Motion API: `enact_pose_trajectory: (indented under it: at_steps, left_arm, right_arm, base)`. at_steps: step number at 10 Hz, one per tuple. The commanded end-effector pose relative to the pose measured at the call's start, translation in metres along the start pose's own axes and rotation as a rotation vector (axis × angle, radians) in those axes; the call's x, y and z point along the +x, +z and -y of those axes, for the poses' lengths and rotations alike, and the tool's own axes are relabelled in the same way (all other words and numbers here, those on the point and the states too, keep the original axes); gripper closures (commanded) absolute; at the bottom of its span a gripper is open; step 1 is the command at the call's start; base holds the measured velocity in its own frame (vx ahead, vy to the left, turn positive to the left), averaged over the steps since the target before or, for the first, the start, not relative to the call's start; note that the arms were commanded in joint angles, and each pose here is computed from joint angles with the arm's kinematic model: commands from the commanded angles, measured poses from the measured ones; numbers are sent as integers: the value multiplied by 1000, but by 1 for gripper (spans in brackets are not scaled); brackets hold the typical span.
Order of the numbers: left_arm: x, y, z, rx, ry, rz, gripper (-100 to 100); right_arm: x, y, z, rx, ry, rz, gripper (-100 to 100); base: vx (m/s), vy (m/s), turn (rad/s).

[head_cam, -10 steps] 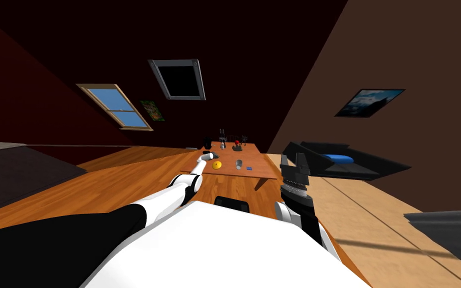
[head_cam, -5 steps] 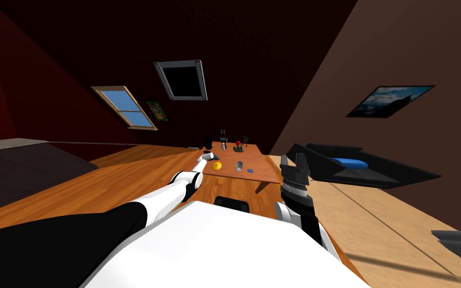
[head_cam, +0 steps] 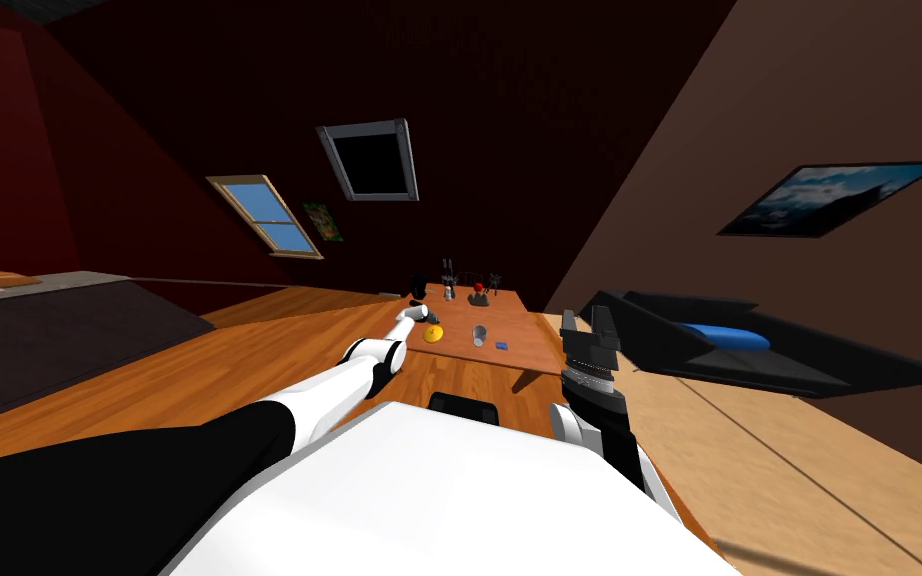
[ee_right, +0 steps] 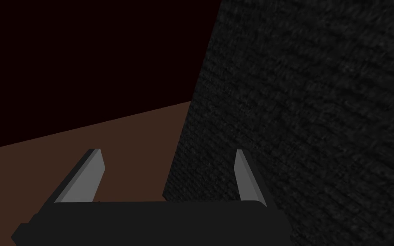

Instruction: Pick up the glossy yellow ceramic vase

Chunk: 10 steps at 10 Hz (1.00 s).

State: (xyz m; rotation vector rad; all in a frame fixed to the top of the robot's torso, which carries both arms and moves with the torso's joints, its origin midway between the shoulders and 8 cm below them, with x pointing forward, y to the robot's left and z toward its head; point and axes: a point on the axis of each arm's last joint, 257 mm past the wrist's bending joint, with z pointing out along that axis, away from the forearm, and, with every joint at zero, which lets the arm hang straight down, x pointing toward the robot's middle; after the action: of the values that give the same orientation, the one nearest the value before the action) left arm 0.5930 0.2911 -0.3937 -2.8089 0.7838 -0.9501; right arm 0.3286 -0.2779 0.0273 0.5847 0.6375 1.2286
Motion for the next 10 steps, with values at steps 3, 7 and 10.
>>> enact_pose_trajectory:
  at_steps: [3, 7, 10]
  left_arm:
    - [-28, 3, -17, -67, -19, 98, -100]
    - [-51, 3, -27, -102, -29, 163, -100]
    - [-62, 3, -31, -116, -33, 192, -100]
  right_arm:
    - [0, 0, 0, 0, 0, 0, 0]
    - [0, 0, 0, 0, 0, 0, 0]
    - [0, 0, 0, 0, 0, 0, 0]
  base:
    - [59, -37, 77]
    - [42, -19, 44]
    - [23, -21, 21]
